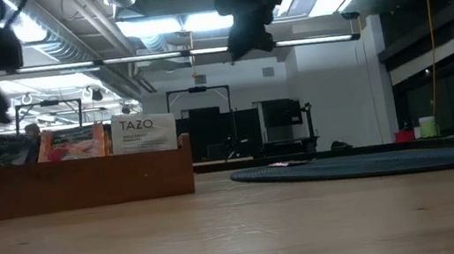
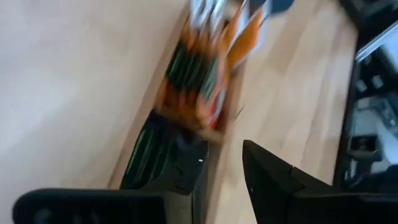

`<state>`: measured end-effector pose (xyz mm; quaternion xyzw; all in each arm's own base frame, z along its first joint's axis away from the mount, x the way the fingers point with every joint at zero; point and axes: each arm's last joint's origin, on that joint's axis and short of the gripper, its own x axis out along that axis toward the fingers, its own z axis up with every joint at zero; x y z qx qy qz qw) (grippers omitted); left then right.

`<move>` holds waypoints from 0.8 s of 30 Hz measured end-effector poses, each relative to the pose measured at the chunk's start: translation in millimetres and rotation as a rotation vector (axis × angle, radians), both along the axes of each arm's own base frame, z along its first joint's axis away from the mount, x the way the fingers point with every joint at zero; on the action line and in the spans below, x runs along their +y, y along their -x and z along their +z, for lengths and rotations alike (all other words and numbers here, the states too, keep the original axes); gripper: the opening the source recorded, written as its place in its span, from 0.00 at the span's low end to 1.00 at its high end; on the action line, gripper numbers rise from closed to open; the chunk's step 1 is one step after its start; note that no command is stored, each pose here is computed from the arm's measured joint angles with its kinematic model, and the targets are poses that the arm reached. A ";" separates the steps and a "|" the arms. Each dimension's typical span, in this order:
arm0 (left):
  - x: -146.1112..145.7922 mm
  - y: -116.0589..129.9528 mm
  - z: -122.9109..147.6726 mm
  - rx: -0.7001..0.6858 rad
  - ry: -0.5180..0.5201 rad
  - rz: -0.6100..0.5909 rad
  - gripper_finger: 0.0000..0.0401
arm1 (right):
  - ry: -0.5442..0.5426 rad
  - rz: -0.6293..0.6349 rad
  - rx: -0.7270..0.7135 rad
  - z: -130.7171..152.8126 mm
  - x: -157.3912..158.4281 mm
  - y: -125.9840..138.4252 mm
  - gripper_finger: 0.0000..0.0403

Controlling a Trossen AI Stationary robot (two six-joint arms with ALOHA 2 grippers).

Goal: Pick & Place Tea
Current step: Put the purple tea bag into the left section of the wooden organizer

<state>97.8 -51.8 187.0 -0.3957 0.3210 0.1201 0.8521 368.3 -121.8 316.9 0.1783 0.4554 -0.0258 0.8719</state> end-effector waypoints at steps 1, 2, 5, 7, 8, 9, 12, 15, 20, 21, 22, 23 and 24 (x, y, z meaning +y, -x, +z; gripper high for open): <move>0.2 -0.8 5.7 -0.024 -0.020 0.005 0.24 | -0.002 -0.004 0.019 -1.1 -2.7 2.7 0.30; 0.6 -1.7 12.1 -0.051 -0.044 0.013 0.24 | -0.004 -0.011 0.036 -1.9 -5.4 5.1 0.30; 2.6 -3.7 31.4 -0.133 -0.125 0.043 0.23 | -0.008 -0.027 0.064 -3.4 -13.9 11.0 0.30; 5.2 -4.9 42.6 -0.168 -0.169 0.064 0.23 | -0.002 -0.032 0.066 -3.5 -19.2 13.3 0.30; 6.8 -6.0 46.9 -0.178 -0.180 0.074 0.23 | -0.002 -0.038 0.065 -3.5 -21.7 14.3 0.30; 8.7 -7.2 50.0 -0.181 -0.187 0.086 0.23 | -0.002 -0.045 0.065 -3.5 -24.1 15.3 0.30; 15.6 -12.7 54.6 -0.166 -0.170 0.114 0.23 | -0.002 -0.059 0.065 -3.5 -29.1 17.4 0.30; 21.7 -23.5 56.5 -0.169 -0.132 0.087 0.23 | -0.002 -0.063 0.066 -3.6 -30.6 18.1 0.30; 38.2 -47.2 58.7 -0.205 -0.140 0.075 0.23 | -0.005 -0.044 0.088 -10.4 -28.9 19.3 0.30; 43.1 -51.5 58.4 -0.207 -0.144 0.083 0.23 | -0.012 -0.044 0.099 -14.6 -28.6 20.2 0.30; 48.5 -55.6 57.5 -0.206 -0.143 0.092 0.23 | -0.023 -0.049 0.109 -19.5 -28.2 21.4 0.30; 53.9 -60.0 56.6 -0.206 -0.135 0.097 0.23 | -0.034 -0.057 0.117 -25.1 -27.8 22.3 0.30; 59.8 -64.2 55.5 -0.207 -0.127 0.100 0.23 | -0.044 -0.059 0.120 -30.1 -27.2 23.2 0.30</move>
